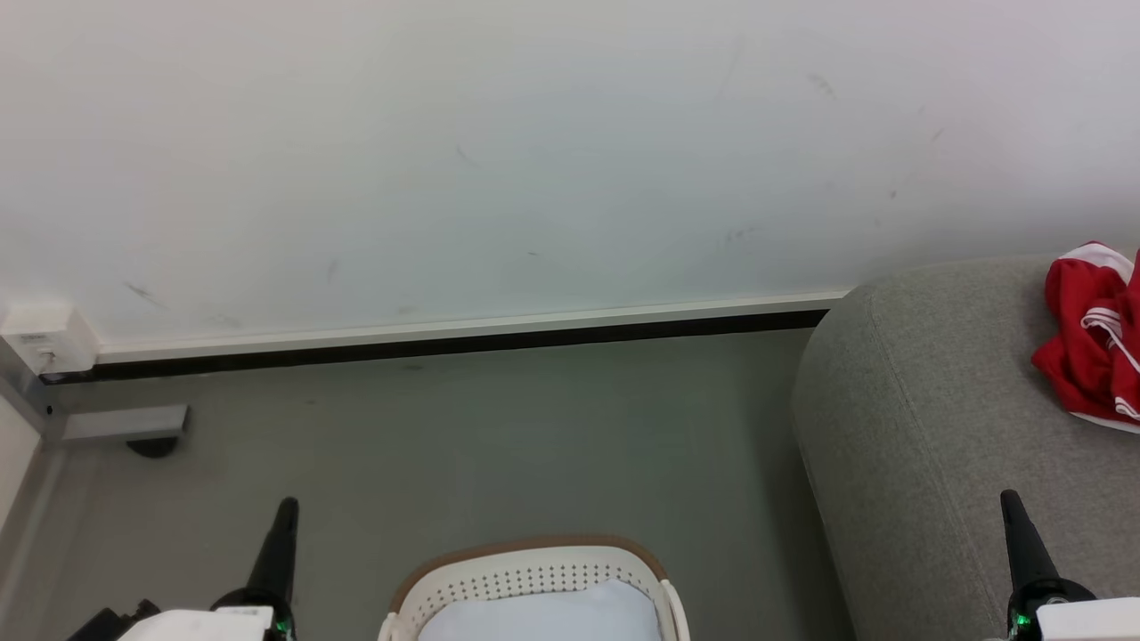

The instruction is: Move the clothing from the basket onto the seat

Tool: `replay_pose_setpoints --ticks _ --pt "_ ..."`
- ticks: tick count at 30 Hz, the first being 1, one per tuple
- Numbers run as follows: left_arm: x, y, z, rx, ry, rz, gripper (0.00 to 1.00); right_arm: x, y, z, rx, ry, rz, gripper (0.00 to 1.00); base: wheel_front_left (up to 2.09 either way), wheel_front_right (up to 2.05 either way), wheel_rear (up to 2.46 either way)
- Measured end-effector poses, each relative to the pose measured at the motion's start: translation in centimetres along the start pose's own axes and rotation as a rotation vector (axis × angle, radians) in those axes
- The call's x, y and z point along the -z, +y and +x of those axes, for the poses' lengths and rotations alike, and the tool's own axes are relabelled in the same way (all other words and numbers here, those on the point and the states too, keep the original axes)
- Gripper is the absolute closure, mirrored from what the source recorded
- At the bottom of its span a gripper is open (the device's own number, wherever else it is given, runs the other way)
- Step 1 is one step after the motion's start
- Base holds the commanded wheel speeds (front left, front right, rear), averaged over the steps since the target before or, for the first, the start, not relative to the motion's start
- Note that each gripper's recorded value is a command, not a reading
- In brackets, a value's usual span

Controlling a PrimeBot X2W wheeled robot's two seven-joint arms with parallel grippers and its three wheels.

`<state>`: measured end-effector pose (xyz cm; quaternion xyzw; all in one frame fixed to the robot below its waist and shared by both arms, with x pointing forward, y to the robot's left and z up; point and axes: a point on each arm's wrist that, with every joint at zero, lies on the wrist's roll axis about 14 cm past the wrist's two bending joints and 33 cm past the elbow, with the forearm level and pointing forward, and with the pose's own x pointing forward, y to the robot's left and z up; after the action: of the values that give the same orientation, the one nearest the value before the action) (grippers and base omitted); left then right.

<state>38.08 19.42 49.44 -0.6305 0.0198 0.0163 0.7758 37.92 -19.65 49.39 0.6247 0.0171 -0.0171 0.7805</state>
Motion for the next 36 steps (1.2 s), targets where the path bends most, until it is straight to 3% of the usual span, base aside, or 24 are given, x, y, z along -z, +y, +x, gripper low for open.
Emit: replay_pose_setpoints --ticks 26,36 --pt "-0.63 -0.70 0.55 0.033 -0.003 -0.185 1.00 -0.49 0.79 0.69 -0.032 0.002 0.193 1.00 0.00 0.00 0.00" --pt "-0.74 -0.86 0.64 0.040 -0.003 -0.204 1.00 -0.55 0.91 0.75 -0.038 0.003 0.222 1.00 0.00 0.00 0.00"
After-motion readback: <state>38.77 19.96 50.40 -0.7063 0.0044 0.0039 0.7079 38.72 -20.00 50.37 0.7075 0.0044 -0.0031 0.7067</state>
